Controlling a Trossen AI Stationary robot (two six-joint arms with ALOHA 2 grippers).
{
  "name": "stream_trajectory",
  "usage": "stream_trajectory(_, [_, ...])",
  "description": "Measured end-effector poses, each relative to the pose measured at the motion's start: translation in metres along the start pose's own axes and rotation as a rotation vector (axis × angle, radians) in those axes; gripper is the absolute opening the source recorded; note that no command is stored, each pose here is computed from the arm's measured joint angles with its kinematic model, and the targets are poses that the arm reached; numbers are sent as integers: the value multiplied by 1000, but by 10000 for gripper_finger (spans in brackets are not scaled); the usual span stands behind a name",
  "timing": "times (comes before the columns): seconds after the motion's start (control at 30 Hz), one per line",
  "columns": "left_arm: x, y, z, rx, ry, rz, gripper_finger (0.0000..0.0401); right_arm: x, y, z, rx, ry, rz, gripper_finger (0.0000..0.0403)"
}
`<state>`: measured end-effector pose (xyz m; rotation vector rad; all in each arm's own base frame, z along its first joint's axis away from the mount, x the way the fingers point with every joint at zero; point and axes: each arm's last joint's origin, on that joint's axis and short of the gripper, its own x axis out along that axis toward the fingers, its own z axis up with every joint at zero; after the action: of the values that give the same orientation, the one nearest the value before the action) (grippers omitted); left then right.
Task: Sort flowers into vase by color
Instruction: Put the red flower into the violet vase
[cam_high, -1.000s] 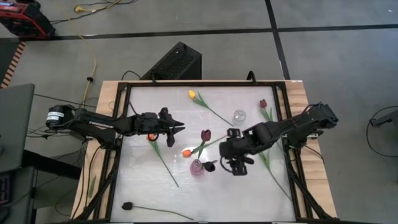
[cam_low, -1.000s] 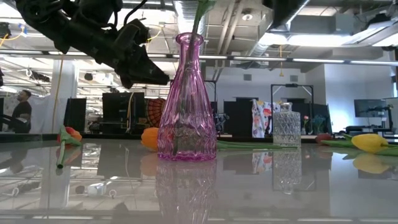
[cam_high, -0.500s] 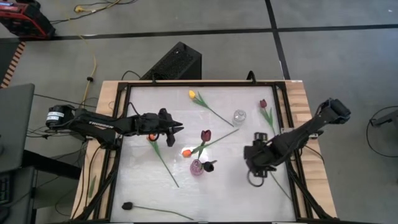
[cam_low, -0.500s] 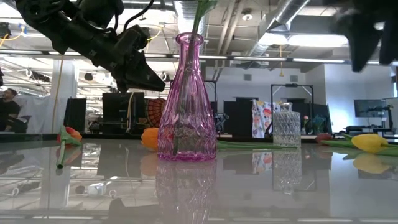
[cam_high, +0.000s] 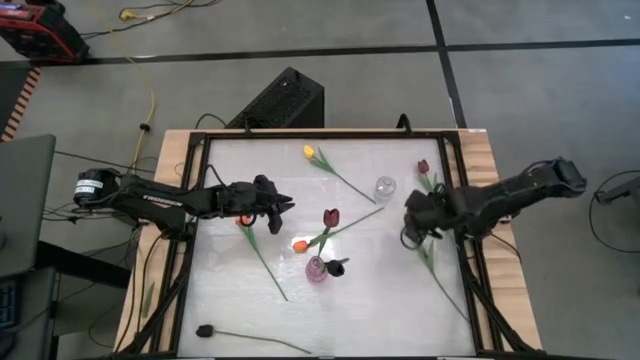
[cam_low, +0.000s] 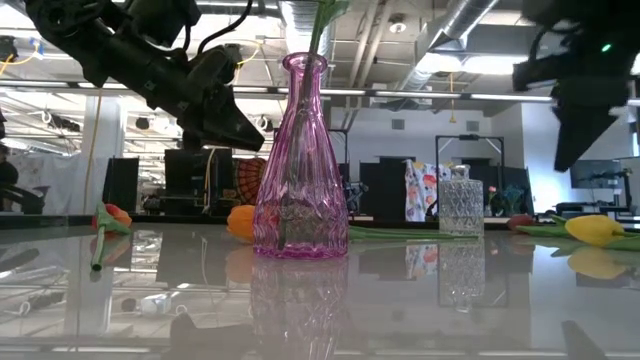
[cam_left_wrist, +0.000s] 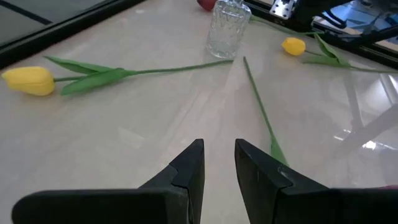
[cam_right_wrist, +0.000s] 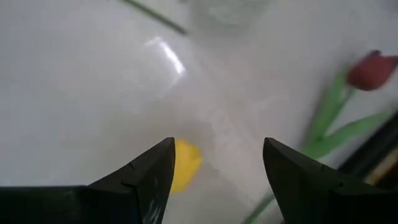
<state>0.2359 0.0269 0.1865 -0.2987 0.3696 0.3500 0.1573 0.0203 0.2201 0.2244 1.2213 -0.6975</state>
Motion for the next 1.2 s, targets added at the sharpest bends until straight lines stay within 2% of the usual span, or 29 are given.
stream_trajectory(0.23, [-1,-3,-6,-18,64,-31,77,15,-24,19,102,59,-71,270])
stream_trajectory(0.43, [-3,-10,-11,8,76,2,77,34,-54,33,190,136,-163,270])
stream_trajectory(0.63, [-5,-16,-14,23,77,-4,77,66,-83,39,228,264,-190,270])
stream_trajectory(0.8, [-6,-18,-15,34,85,-13,77,91,-104,41,312,407,-203,270])
stream_trajectory(0.9, [-6,-20,-16,37,88,-17,77,106,-111,40,339,483,-162,270])
stream_trajectory(1.0, [-7,-21,-18,42,98,-21,77,121,-111,39,336,551,-44,270])
stream_trajectory(1.1, [-7,-22,-19,49,112,-23,77,131,-112,38,337,607,-41,268])
stream_trajectory(1.2, [-8,-23,-21,54,122,-25,77,137,-112,38,338,638,-34,244])
